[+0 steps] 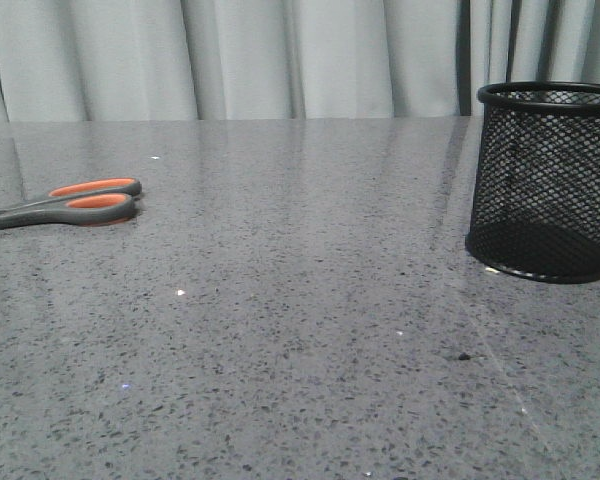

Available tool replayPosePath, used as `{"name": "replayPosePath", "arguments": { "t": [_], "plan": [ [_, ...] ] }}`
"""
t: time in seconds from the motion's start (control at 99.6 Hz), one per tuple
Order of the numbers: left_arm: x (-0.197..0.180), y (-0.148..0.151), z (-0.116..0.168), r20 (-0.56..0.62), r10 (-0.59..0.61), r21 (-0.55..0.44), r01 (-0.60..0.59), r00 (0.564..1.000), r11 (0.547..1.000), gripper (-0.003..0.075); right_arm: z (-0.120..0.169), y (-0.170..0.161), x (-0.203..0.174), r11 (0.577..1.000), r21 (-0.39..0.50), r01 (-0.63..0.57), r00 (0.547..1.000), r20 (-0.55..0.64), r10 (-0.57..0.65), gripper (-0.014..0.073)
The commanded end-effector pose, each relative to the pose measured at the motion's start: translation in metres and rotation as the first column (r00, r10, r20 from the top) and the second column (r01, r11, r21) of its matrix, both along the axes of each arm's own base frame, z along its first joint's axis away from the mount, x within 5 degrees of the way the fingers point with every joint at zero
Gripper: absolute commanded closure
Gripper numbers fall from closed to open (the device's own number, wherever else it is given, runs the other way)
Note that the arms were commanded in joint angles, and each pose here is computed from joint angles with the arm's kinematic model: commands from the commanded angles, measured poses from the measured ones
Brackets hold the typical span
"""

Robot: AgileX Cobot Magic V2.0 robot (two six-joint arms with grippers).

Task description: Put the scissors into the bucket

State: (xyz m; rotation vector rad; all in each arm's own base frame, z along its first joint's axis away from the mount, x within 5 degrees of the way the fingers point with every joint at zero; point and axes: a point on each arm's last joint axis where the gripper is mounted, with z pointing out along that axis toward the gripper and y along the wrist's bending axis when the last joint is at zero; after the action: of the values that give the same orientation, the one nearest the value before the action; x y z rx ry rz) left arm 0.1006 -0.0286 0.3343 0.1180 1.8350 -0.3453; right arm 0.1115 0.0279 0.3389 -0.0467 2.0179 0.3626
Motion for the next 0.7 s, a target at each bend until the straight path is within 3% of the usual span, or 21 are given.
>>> {"name": "replayPosePath", "arguments": {
  "t": [0.0, 0.141, 0.231, 0.321, 0.472, 0.693],
  "plan": [
    [0.015, -0.009, 0.018, 0.002, -0.082, 0.085, 0.082, 0.997, 0.993, 0.0344, 0.017, 0.001, 0.007, 1.0, -0.021, -0.01, 0.999, 0.046, 0.011, 0.0486],
    [0.042, -0.026, 0.017, -0.203, -0.236, 0.267, 0.286, 0.95, 0.92, 0.0334, 0.018, 0.001, 0.009, 1.0, -0.026, -0.01, 0.999, 0.052, 0.011, 0.0228],
    [0.064, -0.036, 0.017, -0.325, -0.315, 0.342, 0.421, 0.892, 0.84, 0.0333, 0.019, 0.001, 0.009, 0.999, -0.035, -0.013, 0.998, 0.057, 0.015, 0.0149],
    [0.09, -0.044, 0.02, -0.384, -0.357, 0.382, 0.499, 0.852, 0.778, 0.0333, 0.019, 0.001, 0.009, 0.999, -0.047, -0.018, 0.998, 0.06, 0.021, 0.0146],
    [0.129, -0.055, 0.017, -0.446, -0.437, 0.483, 0.621, 0.781, 0.617, 0.0333, 0.019, 0.0, 0.009, 0.999, -0.047, -0.015, 0.997, 0.068, 0.019, 0.0147],
    [0.164, -0.064, -0.01, -0.585, -0.504, 0.495, 0.772, 0.635, 0.399, 0.0333, 0.019, 0.0, 0.009, 0.999, -0.047, -0.015, 0.997, 0.068, 0.019, 0.0147]
  ]
}}
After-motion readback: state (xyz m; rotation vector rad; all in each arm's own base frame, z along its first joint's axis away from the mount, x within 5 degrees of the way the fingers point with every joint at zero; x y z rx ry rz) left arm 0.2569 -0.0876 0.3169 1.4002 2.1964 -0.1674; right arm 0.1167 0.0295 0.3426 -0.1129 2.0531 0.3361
